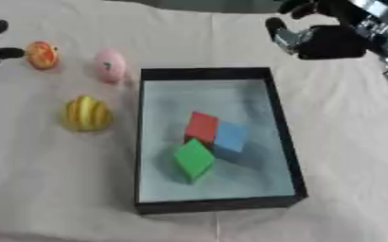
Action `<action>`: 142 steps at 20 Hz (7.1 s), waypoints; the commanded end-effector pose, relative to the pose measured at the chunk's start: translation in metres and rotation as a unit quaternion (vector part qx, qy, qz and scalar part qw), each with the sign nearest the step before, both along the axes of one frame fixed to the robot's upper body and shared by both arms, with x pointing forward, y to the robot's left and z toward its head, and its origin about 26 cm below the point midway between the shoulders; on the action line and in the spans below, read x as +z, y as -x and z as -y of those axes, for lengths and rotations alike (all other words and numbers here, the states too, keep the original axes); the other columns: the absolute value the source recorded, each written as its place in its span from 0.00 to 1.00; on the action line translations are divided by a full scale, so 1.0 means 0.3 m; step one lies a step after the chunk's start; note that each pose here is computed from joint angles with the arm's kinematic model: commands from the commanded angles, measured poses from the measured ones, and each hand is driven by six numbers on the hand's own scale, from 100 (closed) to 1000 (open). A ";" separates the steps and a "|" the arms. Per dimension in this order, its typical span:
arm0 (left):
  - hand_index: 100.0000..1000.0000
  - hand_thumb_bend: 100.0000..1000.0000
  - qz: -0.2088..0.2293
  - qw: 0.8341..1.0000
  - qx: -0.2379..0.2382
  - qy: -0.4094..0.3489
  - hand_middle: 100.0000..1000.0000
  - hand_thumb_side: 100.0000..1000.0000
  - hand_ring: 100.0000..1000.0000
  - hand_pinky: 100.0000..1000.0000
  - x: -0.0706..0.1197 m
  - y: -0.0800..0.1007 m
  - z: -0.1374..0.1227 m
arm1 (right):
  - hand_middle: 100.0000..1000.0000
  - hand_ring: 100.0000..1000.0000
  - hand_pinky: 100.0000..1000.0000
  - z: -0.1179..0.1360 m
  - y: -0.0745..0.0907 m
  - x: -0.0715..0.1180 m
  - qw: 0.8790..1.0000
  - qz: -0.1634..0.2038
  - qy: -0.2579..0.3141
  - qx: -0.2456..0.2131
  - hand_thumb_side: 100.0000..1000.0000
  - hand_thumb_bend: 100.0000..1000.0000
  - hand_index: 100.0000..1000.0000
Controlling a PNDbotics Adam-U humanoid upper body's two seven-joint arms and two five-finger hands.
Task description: Pick up objects on the table and place them in the box.
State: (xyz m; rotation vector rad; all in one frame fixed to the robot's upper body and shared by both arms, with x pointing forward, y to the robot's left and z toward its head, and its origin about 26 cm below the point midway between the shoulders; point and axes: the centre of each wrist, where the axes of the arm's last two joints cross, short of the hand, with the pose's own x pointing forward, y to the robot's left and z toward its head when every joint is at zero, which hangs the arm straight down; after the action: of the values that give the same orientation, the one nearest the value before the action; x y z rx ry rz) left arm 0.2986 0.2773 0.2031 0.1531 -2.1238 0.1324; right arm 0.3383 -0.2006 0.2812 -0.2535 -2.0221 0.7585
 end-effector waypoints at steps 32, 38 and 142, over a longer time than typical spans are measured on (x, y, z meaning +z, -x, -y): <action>0.80 0.44 -0.067 0.771 -0.087 -0.627 0.82 0.50 0.82 0.71 0.446 0.045 -0.130 | 0.74 0.74 0.77 0.125 -0.125 -0.299 0.946 0.010 -0.305 -0.111 0.19 0.18 0.83; 0.80 0.51 -0.114 0.708 -0.132 -0.685 0.76 0.44 0.80 0.72 0.479 0.033 -0.114 | 0.73 0.74 0.77 0.126 -0.125 -0.304 0.944 0.013 -0.308 -0.116 0.19 0.18 0.82; 0.88 0.48 -0.012 0.595 -0.183 -0.783 0.78 0.41 0.81 0.74 0.318 -0.364 0.532 | 0.73 0.74 0.78 0.072 -0.119 -0.296 0.946 0.001 -0.315 -0.078 0.22 0.13 0.81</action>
State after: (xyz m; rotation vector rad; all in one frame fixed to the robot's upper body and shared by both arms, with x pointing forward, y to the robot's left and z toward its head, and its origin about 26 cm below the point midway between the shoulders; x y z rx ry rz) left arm 0.4107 0.1107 0.2806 0.6487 -1.4947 -2.0317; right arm 0.3755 -0.2229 0.1812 -0.0473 -2.0676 -0.0148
